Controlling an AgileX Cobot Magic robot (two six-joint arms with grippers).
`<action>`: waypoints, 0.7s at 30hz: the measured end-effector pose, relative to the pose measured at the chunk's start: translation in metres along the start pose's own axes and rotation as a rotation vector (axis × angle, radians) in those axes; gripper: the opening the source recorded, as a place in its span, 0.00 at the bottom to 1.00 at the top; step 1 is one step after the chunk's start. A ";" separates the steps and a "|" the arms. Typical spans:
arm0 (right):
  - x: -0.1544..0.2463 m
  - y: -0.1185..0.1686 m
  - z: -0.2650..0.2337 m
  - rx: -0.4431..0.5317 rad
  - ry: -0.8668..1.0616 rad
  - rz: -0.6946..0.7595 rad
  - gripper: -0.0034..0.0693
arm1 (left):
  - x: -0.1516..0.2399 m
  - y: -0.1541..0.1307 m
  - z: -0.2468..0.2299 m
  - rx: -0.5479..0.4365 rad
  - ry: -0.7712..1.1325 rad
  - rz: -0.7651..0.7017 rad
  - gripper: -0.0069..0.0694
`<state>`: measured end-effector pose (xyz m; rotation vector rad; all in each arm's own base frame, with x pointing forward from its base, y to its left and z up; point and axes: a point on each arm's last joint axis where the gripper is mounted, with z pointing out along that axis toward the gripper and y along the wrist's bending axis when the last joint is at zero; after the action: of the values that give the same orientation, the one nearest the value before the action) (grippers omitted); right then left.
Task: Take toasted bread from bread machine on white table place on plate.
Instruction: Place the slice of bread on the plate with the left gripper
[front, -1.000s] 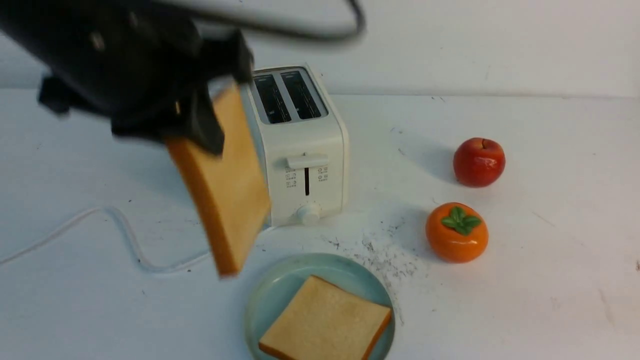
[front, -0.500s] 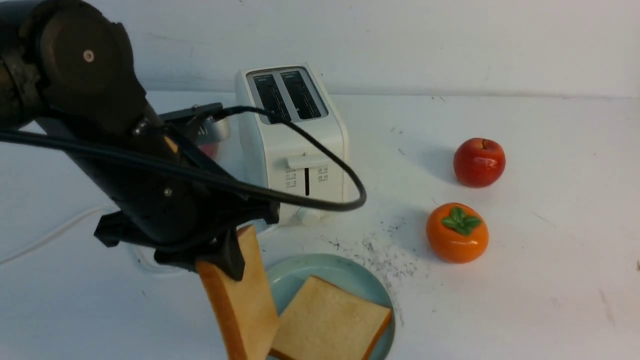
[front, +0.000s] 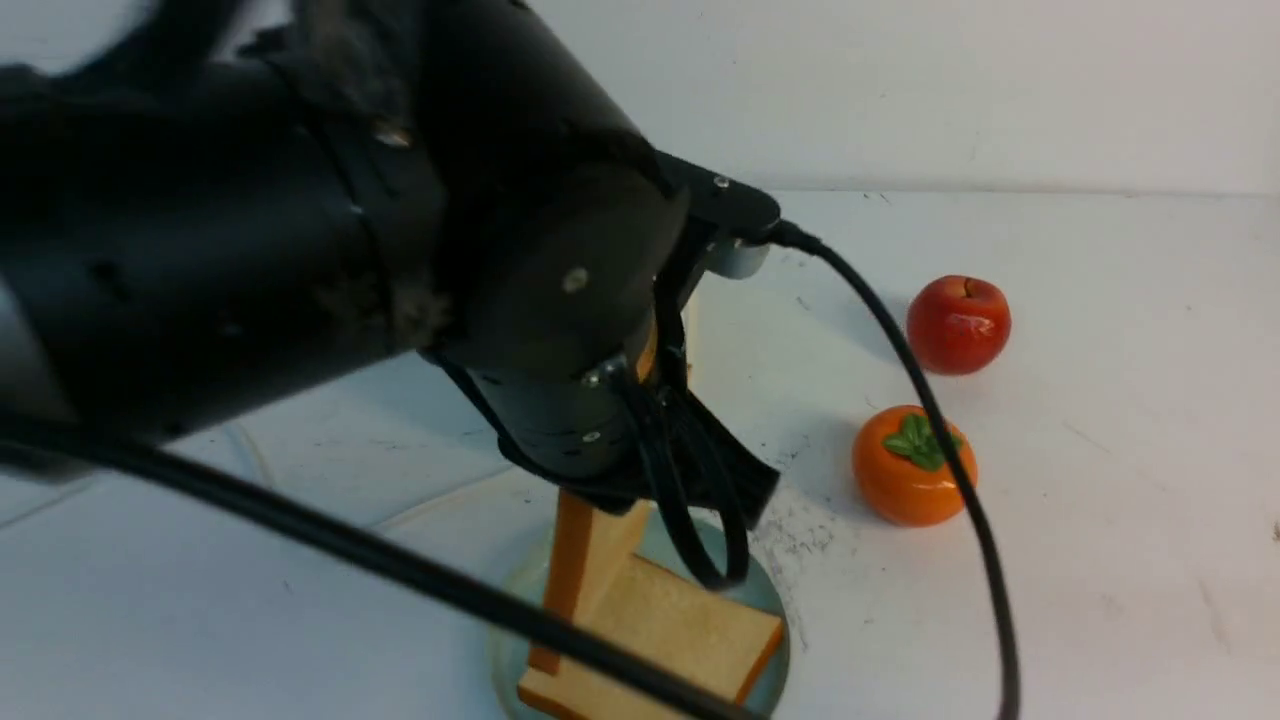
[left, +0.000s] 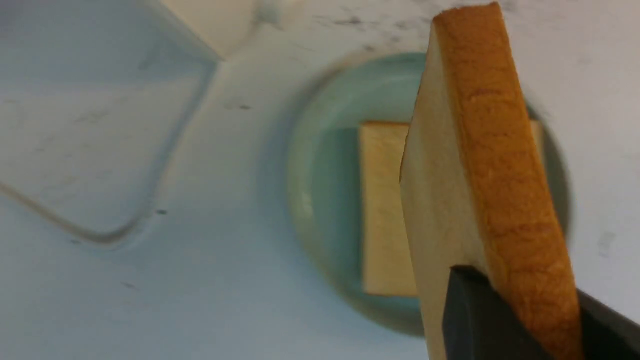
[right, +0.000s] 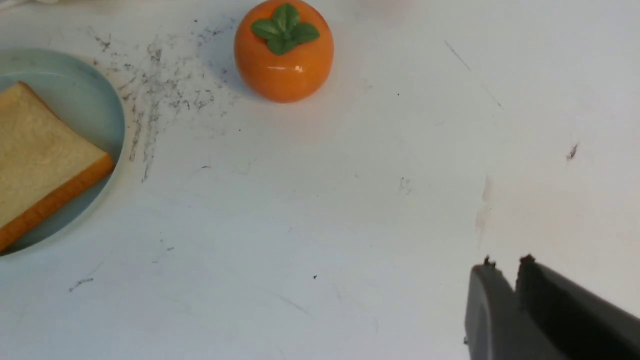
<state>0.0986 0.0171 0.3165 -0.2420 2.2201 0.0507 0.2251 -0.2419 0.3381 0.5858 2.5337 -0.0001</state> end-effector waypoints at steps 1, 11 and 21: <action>0.000 0.000 0.000 0.000 0.000 0.000 0.16 | -0.002 0.000 0.008 -0.037 0.000 0.005 0.21; 0.000 0.000 0.000 -0.002 0.001 0.002 0.16 | -0.007 -0.025 0.078 -0.083 0.023 0.082 0.21; 0.000 0.000 0.000 -0.003 0.001 0.002 0.17 | -0.007 -0.030 0.092 -0.094 0.043 0.097 0.21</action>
<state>0.0985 0.0173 0.3164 -0.2408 2.2215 0.0547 0.2643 -0.2823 0.2588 0.6772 2.5283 0.1670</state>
